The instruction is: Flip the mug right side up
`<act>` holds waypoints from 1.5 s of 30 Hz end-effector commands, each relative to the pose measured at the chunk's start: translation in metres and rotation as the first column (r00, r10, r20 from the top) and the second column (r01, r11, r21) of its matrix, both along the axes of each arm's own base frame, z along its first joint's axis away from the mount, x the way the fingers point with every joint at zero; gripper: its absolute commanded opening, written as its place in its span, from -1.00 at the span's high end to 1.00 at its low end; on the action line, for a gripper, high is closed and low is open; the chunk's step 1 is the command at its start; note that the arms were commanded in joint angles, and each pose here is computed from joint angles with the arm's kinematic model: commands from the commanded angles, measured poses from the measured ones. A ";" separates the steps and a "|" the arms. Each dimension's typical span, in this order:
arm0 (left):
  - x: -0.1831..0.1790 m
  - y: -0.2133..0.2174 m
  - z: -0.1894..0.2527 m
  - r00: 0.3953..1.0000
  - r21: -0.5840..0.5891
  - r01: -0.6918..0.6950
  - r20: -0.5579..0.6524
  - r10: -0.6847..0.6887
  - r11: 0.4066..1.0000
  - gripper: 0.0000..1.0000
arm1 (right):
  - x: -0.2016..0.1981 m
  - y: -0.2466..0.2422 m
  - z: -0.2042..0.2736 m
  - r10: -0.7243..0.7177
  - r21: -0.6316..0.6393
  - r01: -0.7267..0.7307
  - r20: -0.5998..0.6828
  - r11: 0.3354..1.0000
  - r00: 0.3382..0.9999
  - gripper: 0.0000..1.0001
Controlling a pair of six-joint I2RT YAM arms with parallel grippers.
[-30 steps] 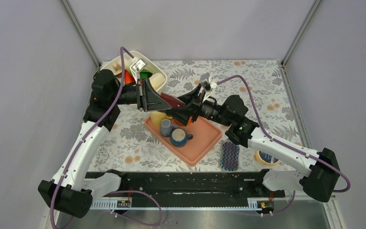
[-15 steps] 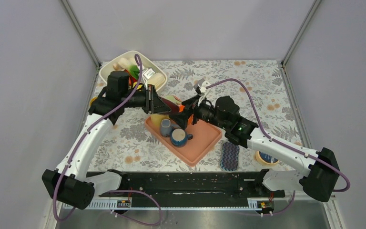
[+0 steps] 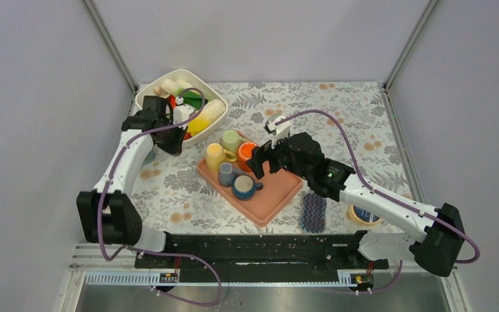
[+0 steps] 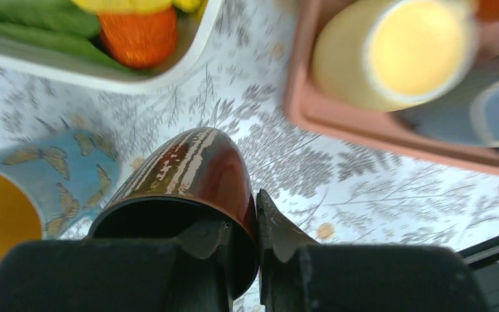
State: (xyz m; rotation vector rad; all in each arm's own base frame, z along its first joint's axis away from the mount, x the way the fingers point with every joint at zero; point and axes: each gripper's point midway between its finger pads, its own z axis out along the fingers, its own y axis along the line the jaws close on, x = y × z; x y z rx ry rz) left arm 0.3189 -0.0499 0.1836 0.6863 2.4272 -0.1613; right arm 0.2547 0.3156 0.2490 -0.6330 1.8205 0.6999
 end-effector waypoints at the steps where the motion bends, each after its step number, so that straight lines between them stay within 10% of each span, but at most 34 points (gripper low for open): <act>1: 0.005 0.034 -0.043 0.995 0.127 0.047 -0.098 -0.035 0.991 1.00 | 0.000 -0.008 0.009 -0.015 -0.014 0.015 0.038 1.000 0.999 -0.99; 14: 0.013 0.057 -0.118 0.982 0.136 0.017 -0.190 0.010 0.991 1.00 | -0.009 0.003 -0.077 0.040 -0.267 -0.084 -0.167 0.960 0.985 -0.99; 21: 0.009 0.056 -0.120 0.978 0.094 0.033 -0.208 -0.013 0.995 0.34 | -0.032 0.018 -0.109 0.290 -0.379 -0.347 -0.200 0.858 0.936 -0.97; 31: 0.002 0.049 -0.072 0.990 0.061 0.036 -0.141 -0.027 0.998 -0.40 | -0.036 -0.009 -0.138 0.666 -0.606 -0.603 -0.157 0.519 0.730 -0.96; 45: -0.027 0.021 -0.001 0.998 -0.065 0.058 0.035 -0.056 0.996 -0.47 | -0.006 -0.003 -0.175 0.613 -0.571 -0.660 -0.314 0.488 0.725 -0.29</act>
